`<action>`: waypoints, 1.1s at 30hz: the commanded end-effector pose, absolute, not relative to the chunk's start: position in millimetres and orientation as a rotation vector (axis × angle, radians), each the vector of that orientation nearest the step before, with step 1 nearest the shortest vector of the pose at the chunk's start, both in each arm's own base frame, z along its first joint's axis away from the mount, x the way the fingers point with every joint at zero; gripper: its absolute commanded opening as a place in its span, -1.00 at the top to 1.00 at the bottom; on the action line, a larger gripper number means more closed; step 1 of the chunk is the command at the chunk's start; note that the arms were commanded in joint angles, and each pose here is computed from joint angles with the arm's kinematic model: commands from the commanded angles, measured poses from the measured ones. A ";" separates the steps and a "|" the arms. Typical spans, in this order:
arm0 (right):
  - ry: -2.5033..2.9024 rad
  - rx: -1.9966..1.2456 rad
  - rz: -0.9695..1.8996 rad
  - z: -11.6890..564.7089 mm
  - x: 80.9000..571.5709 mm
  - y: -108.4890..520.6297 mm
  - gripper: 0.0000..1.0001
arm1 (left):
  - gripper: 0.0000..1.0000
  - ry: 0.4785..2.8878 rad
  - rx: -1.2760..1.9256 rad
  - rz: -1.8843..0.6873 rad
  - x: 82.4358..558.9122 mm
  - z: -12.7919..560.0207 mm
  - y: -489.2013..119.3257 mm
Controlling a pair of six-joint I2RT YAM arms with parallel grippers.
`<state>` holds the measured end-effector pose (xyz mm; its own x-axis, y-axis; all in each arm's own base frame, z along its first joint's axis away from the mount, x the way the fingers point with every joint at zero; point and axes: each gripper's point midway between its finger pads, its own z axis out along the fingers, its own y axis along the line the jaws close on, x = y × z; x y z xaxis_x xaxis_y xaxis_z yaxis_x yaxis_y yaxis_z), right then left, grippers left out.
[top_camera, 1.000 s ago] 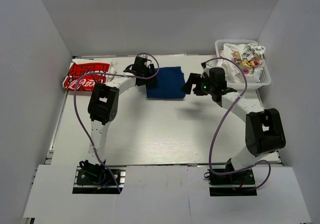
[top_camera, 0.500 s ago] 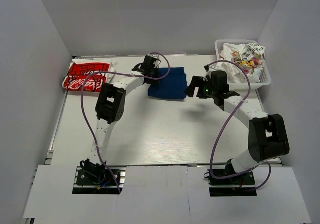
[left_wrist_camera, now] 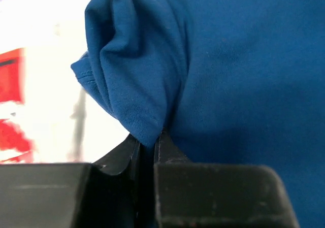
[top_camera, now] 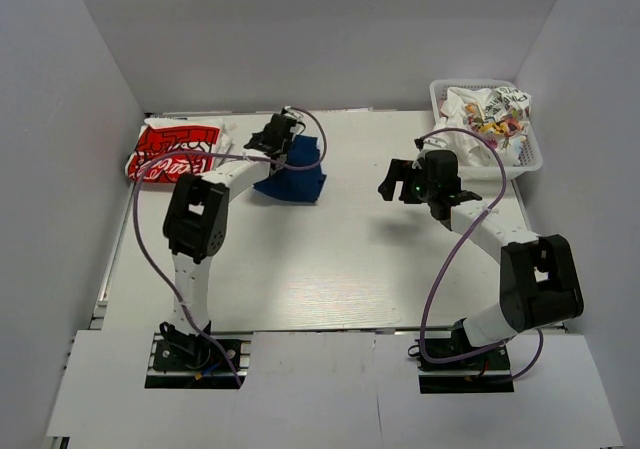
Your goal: Fold and stack the t-shirts
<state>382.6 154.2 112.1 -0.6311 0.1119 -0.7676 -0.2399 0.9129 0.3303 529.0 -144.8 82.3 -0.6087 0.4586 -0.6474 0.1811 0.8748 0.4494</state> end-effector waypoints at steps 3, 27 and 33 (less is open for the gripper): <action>2.101 -0.102 0.468 134.7 392.8 147.7 -0.81 | 1.00 1.980 0.477 0.714 526.9 180.9 -87.0; 2.146 -0.096 0.445 125.7 396.9 144.9 -0.81 | 1.00 1.801 0.453 0.772 514.5 307.4 4.0; 2.155 -0.107 0.480 124.0 396.9 150.7 -0.81 | 1.00 1.795 0.427 0.785 511.2 323.9 14.8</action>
<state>387.1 147.6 110.8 -0.6171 0.0998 -0.7805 -0.2238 0.9287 0.2956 522.1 3.2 254.1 -0.4432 0.6441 -0.6235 0.0263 0.7046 0.7091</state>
